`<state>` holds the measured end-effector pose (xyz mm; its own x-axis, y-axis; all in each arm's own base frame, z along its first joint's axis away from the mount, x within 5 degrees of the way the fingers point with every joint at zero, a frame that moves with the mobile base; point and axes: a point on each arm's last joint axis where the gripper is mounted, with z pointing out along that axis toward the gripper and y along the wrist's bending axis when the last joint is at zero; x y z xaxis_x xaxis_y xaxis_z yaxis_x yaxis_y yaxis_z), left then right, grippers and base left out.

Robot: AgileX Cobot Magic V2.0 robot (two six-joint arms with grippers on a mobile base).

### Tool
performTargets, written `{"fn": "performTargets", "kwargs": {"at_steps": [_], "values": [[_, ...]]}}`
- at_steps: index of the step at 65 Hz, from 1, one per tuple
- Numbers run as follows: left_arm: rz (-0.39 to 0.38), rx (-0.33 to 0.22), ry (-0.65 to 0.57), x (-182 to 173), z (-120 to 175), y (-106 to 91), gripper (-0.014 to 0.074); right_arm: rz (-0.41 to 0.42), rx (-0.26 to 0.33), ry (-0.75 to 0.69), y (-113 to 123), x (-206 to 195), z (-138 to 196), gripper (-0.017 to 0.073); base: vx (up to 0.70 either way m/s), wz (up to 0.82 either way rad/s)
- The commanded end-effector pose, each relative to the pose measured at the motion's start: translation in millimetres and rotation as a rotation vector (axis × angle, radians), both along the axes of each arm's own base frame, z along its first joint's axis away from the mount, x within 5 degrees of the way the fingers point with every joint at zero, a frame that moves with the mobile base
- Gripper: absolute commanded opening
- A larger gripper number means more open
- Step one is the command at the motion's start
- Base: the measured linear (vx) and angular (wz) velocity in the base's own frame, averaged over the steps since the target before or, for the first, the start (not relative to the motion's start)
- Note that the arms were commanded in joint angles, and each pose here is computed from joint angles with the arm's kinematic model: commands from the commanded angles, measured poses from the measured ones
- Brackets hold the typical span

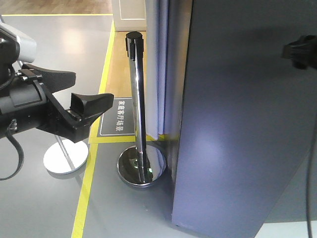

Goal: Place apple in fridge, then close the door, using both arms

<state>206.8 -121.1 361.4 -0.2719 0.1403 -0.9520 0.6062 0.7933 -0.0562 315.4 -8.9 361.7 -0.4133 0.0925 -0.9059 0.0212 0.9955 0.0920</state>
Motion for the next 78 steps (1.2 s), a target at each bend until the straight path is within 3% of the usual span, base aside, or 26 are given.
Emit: {"fn": "performTargets", "kwargs": {"at_steps": [1,32,78], "values": [[0.033,-0.055,-0.055,-1,16,2.8,0.0594,-0.023,-0.028,-0.136,-5,18,20,0.0453,0.0,0.0],[0.033,-0.055,-0.055,-1,16,2.8,0.0594,-0.044,-0.032,-0.141,-11,90,-14,0.0453,0.0,0.0],[0.033,-0.055,-0.055,-1,16,2.8,0.0594,-0.034,-0.028,-0.142,-15,171,-34,0.0453,0.0,0.0]]}}
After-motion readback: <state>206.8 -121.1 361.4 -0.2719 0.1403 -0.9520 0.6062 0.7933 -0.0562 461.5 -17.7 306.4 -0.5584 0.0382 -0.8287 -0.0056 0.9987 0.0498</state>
